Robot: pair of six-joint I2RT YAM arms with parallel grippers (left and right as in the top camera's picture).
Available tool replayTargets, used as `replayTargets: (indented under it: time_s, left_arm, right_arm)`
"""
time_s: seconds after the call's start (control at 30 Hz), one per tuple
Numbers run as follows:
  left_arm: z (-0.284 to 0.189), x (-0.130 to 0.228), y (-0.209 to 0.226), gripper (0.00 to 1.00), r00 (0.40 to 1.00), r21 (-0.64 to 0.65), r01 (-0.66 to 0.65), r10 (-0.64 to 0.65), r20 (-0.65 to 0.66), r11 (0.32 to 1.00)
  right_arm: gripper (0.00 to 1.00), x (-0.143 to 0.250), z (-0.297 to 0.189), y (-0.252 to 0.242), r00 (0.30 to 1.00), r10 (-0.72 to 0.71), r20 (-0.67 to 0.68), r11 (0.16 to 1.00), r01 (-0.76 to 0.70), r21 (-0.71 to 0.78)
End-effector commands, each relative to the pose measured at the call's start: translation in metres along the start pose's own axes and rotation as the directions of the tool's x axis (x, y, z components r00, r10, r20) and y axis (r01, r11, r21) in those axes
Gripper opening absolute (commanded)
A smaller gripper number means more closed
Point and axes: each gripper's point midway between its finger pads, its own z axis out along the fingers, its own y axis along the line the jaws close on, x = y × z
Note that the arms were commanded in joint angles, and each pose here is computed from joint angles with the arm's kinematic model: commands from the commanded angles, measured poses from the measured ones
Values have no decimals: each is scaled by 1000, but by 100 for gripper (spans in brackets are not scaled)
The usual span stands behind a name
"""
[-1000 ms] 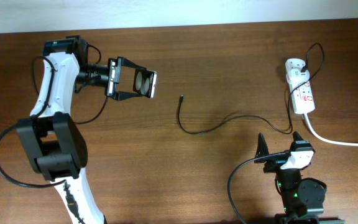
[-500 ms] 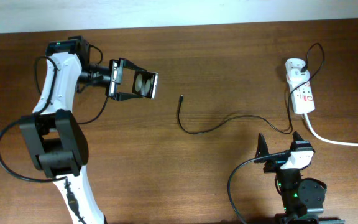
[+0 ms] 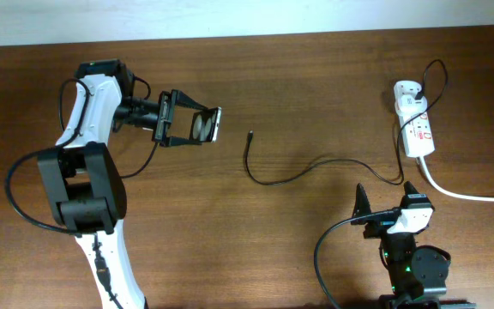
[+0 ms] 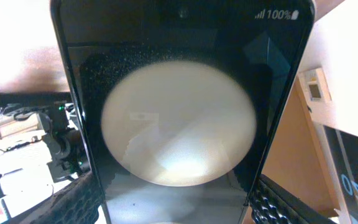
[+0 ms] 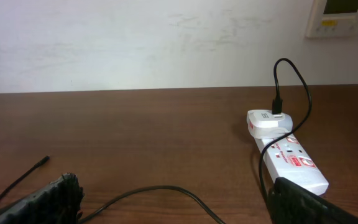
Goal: Plug charger to phone and switch on socket
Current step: 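Hold the phone raised in the left gripper, bottom edge facing right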
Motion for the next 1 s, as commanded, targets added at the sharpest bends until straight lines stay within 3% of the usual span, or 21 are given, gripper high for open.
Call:
replayTargets:
  time_s: [0.0,0.97]
  left_arm:
    - [-3,13,-9,11,997,41,-61,63,-39,997]
    - [-3,15,1,8,995,2,-97,97,-34,995]
  right_arm:
    - [99,2,0,2,1000,6,-1,1000,-6,-8]
    - [99,2,0,2,1000,6,-1,1000,-6,-8]
